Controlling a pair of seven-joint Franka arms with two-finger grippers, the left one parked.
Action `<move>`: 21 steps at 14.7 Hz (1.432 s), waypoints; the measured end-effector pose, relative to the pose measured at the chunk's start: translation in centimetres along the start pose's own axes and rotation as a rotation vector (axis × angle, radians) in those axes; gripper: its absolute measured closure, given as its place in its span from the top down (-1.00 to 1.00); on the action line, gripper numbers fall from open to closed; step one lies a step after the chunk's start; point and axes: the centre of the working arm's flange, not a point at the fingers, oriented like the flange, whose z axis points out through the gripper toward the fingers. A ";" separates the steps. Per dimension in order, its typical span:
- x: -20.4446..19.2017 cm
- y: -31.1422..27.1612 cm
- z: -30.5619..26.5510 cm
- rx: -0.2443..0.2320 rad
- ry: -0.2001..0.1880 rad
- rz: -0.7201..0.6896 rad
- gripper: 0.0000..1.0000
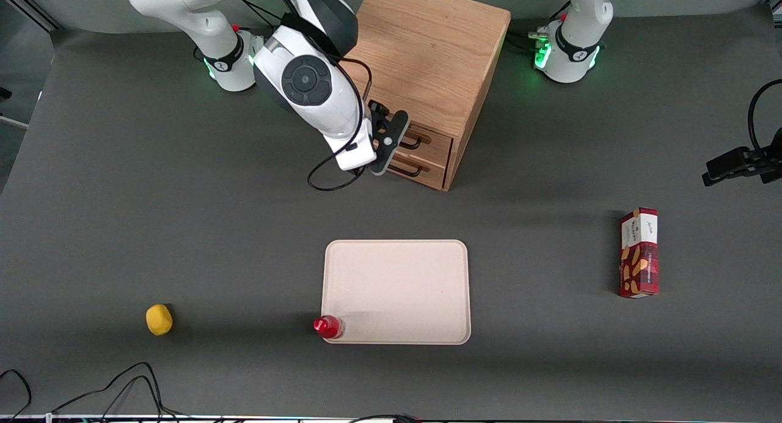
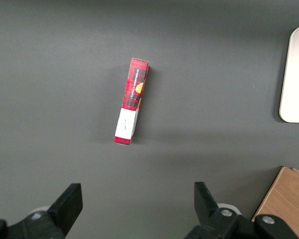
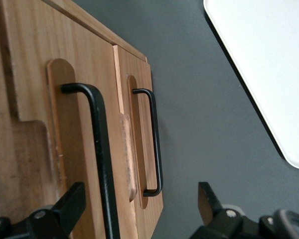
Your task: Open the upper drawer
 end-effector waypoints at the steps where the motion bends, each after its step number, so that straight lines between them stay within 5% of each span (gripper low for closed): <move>1: 0.0 0.2 0.2 0.002 -0.001 0.002 1.00; 11: 0.4 1.2 2.1 0.007 0.002 0.005 1.00; 21: -0.1 6.5 1.6 -0.094 0.051 0.033 1.00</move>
